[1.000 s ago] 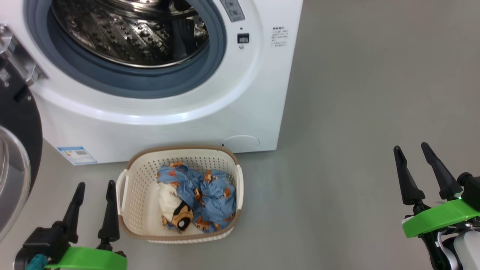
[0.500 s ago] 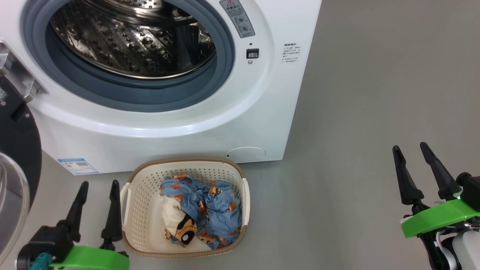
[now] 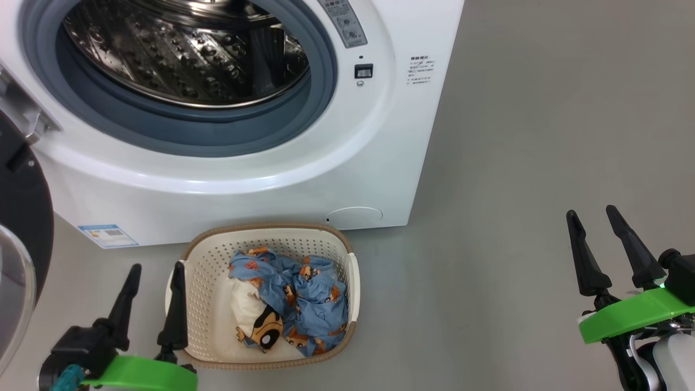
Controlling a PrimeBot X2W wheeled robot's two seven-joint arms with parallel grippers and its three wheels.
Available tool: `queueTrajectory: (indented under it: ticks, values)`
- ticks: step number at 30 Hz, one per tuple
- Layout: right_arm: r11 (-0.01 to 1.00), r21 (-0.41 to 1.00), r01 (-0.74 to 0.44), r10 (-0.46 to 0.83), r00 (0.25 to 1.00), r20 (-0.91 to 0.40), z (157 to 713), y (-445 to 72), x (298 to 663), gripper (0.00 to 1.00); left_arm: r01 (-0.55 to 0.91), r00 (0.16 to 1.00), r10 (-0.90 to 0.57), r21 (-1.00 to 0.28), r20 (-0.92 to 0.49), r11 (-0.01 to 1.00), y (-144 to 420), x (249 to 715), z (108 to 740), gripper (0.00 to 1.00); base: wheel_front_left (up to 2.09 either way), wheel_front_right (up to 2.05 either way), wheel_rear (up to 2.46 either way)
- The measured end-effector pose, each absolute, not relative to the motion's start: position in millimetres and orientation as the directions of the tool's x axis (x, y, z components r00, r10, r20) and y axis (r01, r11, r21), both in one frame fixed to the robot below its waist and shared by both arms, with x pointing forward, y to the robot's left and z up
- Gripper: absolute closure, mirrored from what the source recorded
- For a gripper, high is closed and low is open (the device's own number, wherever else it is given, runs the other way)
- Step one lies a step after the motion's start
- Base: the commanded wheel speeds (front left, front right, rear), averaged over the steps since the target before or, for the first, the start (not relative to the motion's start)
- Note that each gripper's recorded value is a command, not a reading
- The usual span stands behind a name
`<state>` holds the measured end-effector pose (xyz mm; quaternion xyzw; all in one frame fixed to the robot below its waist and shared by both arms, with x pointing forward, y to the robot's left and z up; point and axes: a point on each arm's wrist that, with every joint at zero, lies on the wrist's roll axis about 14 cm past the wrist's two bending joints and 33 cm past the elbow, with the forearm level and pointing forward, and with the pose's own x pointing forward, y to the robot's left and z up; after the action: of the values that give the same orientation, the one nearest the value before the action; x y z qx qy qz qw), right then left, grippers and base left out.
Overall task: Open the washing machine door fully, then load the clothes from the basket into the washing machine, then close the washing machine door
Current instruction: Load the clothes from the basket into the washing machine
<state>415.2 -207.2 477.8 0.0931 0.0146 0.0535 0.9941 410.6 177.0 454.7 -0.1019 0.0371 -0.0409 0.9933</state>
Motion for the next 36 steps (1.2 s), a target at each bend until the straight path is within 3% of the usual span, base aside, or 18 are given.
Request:
queueTrajectory:
  ticks: [19, 36]
  values:
    - [0.975, 0.203, -0.087, 0.1, 0.994, -0.05, 461, -207, 433, 0.0, 0.062, 0.972, -0.106, -0.207, -0.212, 0.976, 168, 431, 402, 0.0, 0.0, 0.0, 0.0]
    - [0.974, 0.21, -0.083, 0.102, 0.992, -0.08, 429, -206, 482, 0.0, 0.072, 0.882, -0.162, -0.214, -0.442, 0.974, 147, 471, 309, 0.0, 0.0, 0.0, 0.0]
